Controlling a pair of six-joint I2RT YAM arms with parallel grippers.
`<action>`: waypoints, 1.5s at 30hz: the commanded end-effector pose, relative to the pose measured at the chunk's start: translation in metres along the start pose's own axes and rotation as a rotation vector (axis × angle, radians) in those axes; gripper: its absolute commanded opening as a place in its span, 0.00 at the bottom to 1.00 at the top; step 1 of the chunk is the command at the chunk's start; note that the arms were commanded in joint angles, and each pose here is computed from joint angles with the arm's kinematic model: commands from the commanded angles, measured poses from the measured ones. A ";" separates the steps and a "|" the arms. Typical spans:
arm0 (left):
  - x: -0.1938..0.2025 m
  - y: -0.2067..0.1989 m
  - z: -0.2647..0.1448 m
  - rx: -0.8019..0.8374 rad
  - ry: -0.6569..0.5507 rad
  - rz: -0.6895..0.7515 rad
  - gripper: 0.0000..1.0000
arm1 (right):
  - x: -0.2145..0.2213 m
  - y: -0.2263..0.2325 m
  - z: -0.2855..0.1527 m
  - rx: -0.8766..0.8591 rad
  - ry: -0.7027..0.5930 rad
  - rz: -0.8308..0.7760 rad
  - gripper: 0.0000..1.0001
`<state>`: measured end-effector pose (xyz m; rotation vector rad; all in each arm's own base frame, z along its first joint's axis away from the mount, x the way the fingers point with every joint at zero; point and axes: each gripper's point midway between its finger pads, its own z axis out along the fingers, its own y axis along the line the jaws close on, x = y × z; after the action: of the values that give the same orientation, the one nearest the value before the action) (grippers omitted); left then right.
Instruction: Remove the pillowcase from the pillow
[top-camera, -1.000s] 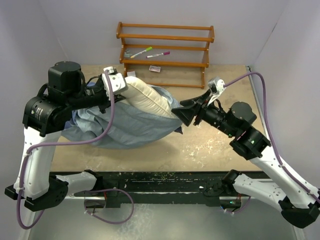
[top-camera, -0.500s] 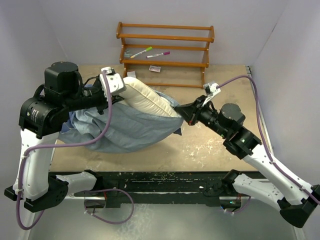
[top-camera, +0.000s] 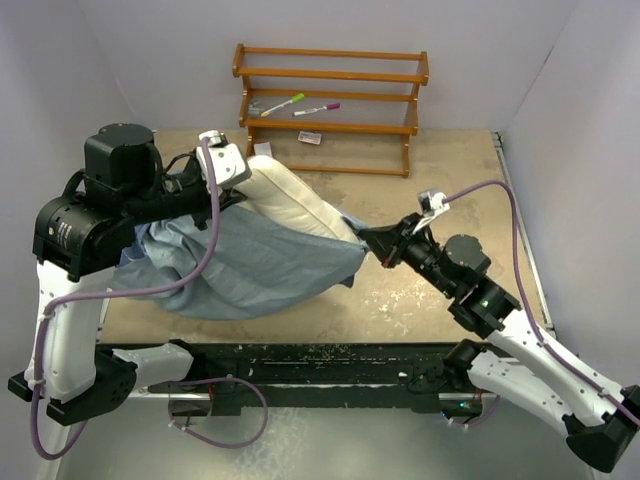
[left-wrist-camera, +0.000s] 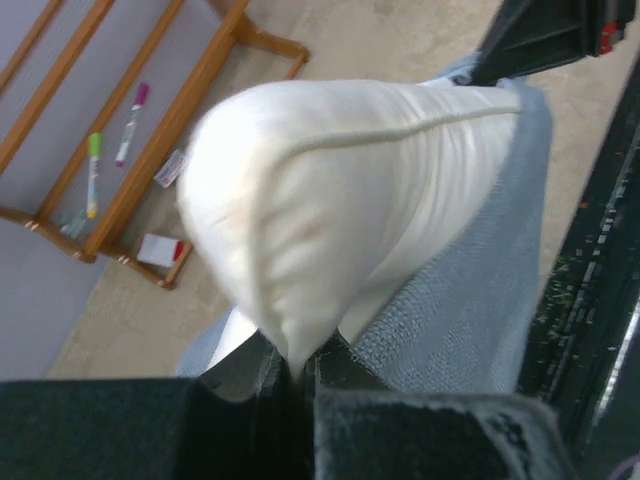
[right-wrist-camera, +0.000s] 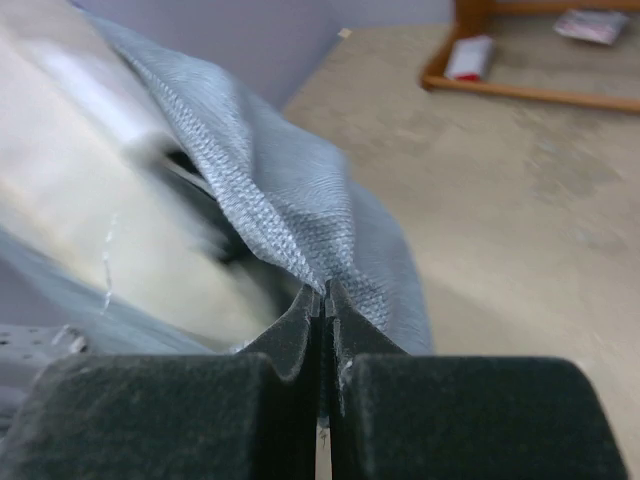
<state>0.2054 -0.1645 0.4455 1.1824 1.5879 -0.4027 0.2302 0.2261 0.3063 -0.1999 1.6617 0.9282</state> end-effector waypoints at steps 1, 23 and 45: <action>-0.083 0.070 -0.059 -0.427 -0.269 0.149 0.00 | 0.047 -0.059 -0.016 0.222 0.068 0.030 0.00; -0.118 0.057 -0.057 -0.344 -0.445 0.062 0.00 | -0.058 -0.006 -0.043 0.079 -0.166 -0.152 0.58; -0.111 0.049 -0.058 -0.312 -0.416 0.073 0.00 | -0.056 0.034 0.010 -0.140 -0.112 -0.192 0.23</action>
<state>0.2261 -0.1608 0.5000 0.9211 1.4852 -0.3778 0.2450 0.2409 0.3596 -0.4047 1.5158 0.8550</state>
